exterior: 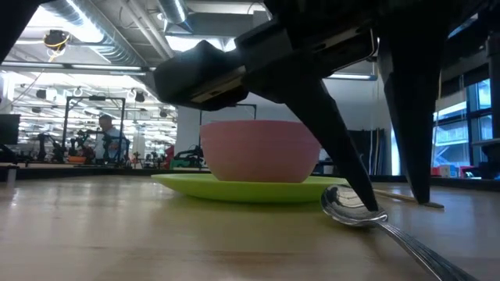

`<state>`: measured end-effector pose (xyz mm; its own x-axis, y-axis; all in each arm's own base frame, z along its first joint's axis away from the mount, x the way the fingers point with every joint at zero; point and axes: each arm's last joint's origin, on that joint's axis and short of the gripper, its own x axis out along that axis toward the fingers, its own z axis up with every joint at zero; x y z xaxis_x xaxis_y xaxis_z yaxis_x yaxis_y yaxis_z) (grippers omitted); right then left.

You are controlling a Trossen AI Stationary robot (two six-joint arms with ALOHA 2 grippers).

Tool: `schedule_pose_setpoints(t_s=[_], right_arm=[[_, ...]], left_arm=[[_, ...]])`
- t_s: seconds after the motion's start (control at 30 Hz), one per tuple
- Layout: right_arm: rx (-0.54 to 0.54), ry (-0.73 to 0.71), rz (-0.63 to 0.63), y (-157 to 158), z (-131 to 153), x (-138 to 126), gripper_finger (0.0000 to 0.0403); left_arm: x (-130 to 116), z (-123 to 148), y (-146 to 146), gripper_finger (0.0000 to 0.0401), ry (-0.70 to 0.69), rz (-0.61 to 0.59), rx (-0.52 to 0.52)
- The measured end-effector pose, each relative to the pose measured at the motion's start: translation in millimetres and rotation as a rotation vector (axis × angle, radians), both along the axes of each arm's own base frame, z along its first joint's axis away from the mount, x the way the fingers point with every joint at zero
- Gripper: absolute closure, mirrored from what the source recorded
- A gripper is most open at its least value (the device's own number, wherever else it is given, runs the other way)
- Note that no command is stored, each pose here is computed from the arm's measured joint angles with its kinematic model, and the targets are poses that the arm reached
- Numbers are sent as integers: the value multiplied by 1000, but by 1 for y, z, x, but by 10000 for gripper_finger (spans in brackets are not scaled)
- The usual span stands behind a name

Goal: Set table place
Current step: Put the spoon into the pink bowl

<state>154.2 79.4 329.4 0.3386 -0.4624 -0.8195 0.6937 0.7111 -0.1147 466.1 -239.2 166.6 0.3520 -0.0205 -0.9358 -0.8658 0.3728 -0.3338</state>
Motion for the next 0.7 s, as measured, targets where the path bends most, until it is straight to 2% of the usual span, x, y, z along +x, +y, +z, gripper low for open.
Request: schedule_pose_setpoints(t_s=[0.33,0.5,0.7], right_arm=[[-5,6,11,0,0,0,386],[-5,6,11,0,0,0,386],[-5,6,11,0,0,0,386]], left_arm=[[-2,0,-4,332,0,21,-10],[0,-10,-8,336,10,19,-34],[1,-17,-7,337,14,45,-15]])
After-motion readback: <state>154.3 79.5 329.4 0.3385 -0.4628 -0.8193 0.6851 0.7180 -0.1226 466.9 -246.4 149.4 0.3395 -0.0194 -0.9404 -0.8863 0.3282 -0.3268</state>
